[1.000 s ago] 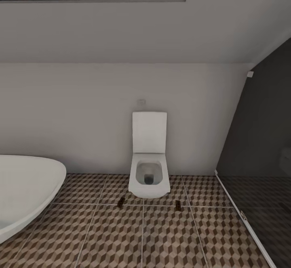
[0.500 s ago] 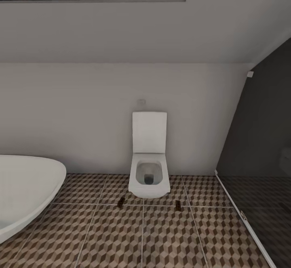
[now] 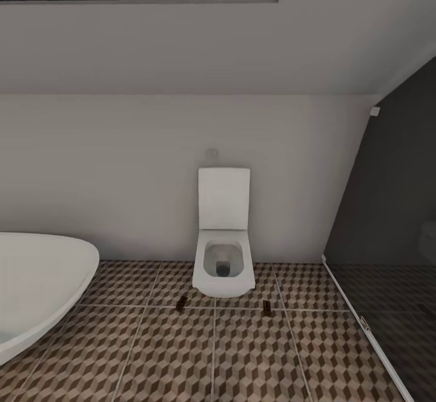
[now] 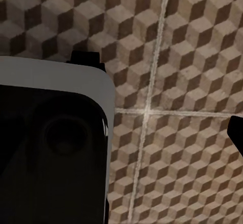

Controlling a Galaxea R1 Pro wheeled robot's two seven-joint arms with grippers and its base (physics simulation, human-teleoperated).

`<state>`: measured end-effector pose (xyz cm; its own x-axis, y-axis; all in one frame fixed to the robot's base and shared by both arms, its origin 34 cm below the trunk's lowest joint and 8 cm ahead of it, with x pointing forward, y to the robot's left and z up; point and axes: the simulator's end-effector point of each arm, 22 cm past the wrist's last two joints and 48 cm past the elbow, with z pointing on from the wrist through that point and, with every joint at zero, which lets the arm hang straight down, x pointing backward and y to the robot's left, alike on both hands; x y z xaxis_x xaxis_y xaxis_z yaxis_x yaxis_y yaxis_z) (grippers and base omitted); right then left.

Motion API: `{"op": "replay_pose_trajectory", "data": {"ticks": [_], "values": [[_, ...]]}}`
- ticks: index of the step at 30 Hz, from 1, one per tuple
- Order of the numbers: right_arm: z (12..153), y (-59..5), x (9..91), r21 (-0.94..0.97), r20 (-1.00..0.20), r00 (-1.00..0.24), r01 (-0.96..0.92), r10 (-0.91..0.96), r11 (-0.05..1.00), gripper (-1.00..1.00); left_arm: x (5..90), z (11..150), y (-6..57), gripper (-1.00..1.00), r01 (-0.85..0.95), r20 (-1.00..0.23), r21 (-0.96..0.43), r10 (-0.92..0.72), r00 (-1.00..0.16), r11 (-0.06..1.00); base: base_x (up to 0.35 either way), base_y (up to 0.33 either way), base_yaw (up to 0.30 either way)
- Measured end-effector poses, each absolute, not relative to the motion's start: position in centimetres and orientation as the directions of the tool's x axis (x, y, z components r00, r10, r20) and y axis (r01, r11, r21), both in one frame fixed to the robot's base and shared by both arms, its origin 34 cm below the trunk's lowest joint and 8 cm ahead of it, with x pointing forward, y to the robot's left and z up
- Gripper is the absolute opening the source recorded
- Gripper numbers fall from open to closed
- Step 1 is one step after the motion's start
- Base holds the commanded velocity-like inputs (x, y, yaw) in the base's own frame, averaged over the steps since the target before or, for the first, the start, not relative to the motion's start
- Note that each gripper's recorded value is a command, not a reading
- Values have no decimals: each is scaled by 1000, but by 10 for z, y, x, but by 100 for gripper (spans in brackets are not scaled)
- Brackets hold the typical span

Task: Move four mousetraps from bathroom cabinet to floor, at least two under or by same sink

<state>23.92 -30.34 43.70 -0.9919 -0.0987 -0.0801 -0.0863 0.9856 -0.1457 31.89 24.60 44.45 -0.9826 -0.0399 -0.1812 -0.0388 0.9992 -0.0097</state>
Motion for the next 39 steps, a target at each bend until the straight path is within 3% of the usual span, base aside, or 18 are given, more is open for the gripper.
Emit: {"op": "replay_pose_trajectory", "data": {"ticks": [39], "values": [[437,-305,236,-154,-81,-992,-80,-93,985,100,312,444,236,100,-41,-191,-22,-44,-981,999,0,0,0]]}}
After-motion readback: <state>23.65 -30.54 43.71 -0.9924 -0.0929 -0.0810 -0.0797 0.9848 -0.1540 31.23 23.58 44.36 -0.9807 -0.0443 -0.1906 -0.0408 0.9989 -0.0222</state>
